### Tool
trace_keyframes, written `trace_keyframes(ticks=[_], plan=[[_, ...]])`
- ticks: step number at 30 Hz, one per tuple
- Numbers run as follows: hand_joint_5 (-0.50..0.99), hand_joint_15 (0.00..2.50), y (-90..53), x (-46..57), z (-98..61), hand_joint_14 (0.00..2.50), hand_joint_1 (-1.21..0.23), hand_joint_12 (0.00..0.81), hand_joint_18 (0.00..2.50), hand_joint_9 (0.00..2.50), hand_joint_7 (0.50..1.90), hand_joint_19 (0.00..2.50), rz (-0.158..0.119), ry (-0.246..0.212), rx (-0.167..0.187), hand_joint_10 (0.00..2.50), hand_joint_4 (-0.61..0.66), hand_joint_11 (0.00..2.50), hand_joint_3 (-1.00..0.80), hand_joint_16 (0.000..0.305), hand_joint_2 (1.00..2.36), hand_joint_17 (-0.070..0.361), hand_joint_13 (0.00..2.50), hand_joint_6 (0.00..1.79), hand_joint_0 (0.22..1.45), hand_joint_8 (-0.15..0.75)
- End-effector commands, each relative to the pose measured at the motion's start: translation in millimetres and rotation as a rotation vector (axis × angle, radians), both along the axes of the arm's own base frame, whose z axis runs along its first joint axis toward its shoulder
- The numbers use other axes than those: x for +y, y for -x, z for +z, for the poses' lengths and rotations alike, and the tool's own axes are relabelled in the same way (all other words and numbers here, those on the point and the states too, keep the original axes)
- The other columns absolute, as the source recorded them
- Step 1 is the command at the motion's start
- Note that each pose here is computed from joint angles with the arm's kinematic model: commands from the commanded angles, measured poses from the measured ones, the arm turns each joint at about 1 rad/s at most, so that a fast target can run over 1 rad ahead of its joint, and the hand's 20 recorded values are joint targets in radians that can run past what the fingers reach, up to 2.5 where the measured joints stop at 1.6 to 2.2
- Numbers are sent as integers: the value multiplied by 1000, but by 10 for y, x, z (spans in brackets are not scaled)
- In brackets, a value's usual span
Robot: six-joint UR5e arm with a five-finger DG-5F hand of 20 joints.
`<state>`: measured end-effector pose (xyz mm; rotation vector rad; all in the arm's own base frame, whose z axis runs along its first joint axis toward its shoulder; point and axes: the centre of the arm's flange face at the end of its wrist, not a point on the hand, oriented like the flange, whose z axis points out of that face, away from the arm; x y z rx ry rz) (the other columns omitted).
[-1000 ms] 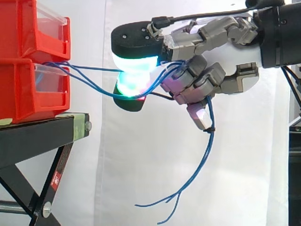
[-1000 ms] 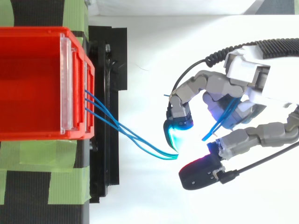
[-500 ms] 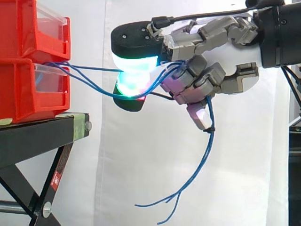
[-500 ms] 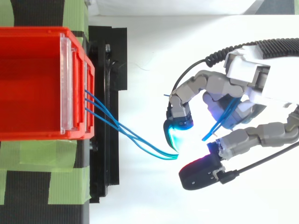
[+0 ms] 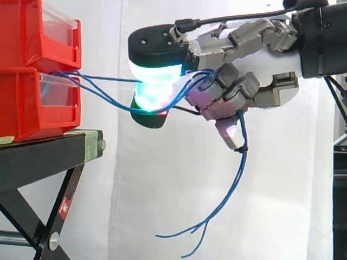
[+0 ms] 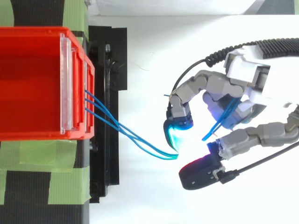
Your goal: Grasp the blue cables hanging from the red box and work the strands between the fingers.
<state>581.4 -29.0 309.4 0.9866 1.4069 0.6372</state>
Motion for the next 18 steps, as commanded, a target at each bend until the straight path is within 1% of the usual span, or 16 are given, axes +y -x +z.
trace_keyframes(ticks=[1, 18], plan=[[135, 1511, -1, 5, 0, 2500, -815, 546, 1594, 948, 1158, 401, 1, 0, 0, 2500, -217, 2500, 31, 73, 1027, 164, 1370, 1348, 929, 430], [132, 1511, 0, -4, 0, 2500, -814, 546, 1594, 948, 1154, 401, -1, 0, 0, 2500, -218, 2500, 36, 73, 1028, 164, 1370, 1351, 927, 430]])
